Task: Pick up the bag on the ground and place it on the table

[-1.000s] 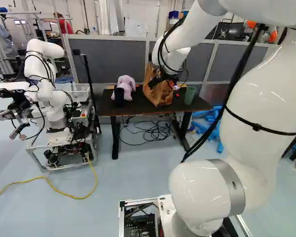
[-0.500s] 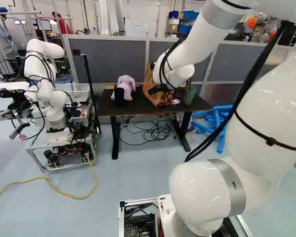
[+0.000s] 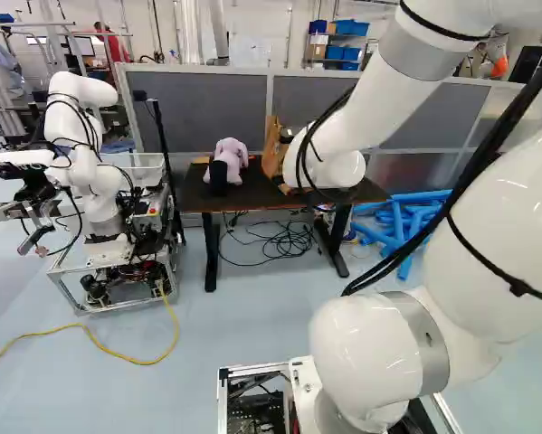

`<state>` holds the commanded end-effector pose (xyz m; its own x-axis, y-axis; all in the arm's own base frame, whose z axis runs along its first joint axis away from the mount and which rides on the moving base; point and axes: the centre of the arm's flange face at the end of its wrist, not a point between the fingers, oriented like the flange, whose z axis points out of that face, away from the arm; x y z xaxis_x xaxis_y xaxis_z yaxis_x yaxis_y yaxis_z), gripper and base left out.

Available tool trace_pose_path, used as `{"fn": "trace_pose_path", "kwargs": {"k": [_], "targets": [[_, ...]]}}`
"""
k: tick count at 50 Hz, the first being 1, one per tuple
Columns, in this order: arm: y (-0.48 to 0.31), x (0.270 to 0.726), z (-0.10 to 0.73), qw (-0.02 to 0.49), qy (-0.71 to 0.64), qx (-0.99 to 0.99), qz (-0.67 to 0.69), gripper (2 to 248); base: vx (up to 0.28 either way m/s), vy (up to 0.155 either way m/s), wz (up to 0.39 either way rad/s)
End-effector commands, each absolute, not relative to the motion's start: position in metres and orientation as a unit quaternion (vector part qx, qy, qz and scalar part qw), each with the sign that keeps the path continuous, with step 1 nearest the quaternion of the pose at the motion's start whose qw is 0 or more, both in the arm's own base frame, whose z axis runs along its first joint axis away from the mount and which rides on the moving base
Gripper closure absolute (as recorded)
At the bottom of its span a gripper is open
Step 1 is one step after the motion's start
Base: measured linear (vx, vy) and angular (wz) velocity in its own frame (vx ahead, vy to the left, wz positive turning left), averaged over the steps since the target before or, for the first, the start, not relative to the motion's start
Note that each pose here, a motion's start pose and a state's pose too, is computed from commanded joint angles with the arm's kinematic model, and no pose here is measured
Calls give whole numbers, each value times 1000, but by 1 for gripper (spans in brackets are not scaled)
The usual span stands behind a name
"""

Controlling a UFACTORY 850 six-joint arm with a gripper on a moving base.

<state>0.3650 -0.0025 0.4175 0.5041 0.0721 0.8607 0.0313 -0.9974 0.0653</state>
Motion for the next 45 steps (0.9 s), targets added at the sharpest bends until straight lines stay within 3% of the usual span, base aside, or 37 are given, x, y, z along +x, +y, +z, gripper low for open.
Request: {"fn": "trace_pose_path", "kwargs": {"k": [45], "targets": [[0, 290, 376, 5, 6, 826, 564, 3, 0, 0, 0]]}}
